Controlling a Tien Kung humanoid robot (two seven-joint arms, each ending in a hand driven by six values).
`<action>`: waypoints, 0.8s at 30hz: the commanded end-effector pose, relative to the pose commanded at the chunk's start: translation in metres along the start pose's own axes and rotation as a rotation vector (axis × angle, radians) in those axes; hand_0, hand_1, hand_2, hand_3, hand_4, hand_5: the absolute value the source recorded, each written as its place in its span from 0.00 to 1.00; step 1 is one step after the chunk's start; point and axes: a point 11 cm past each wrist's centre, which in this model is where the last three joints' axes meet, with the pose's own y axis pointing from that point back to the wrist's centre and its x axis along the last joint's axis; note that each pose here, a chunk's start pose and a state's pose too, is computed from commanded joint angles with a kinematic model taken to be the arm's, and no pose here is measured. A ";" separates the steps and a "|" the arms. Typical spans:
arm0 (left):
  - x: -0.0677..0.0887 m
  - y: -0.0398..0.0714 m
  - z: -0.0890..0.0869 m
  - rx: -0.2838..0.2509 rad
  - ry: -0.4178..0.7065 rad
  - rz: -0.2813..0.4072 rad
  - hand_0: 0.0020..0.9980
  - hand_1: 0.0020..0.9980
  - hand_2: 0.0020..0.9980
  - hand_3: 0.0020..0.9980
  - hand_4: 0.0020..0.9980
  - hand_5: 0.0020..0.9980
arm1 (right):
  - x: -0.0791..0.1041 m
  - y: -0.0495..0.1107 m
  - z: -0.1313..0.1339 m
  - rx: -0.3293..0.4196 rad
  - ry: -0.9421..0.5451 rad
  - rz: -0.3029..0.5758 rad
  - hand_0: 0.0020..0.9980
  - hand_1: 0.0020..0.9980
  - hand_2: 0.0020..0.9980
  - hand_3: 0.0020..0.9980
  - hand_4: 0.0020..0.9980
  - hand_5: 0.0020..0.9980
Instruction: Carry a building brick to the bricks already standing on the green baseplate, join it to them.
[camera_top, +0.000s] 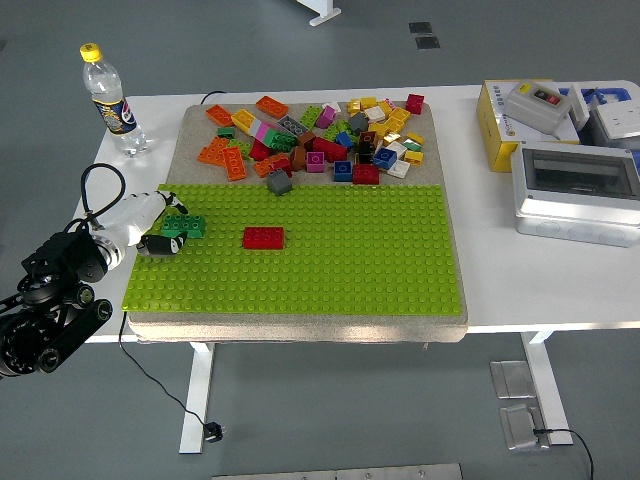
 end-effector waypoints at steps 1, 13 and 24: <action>0.001 0.000 0.000 -0.002 0.007 0.001 1.00 0.95 0.95 0.75 0.62 0.26 | 0.000 0.000 0.000 0.000 0.000 0.000 0.69 0.65 0.69 0.67 0.44 0.78; 0.015 0.005 -0.008 -0.047 0.185 0.061 1.00 0.95 0.95 0.95 0.80 0.48 | 0.001 0.000 0.001 -0.002 0.001 0.001 0.69 0.65 0.69 0.67 0.44 0.78; 0.017 0.007 -0.013 -0.068 0.295 0.091 1.00 0.94 0.93 0.88 0.81 0.51 | 0.000 0.000 0.002 -0.003 0.002 0.001 0.69 0.65 0.69 0.67 0.44 0.78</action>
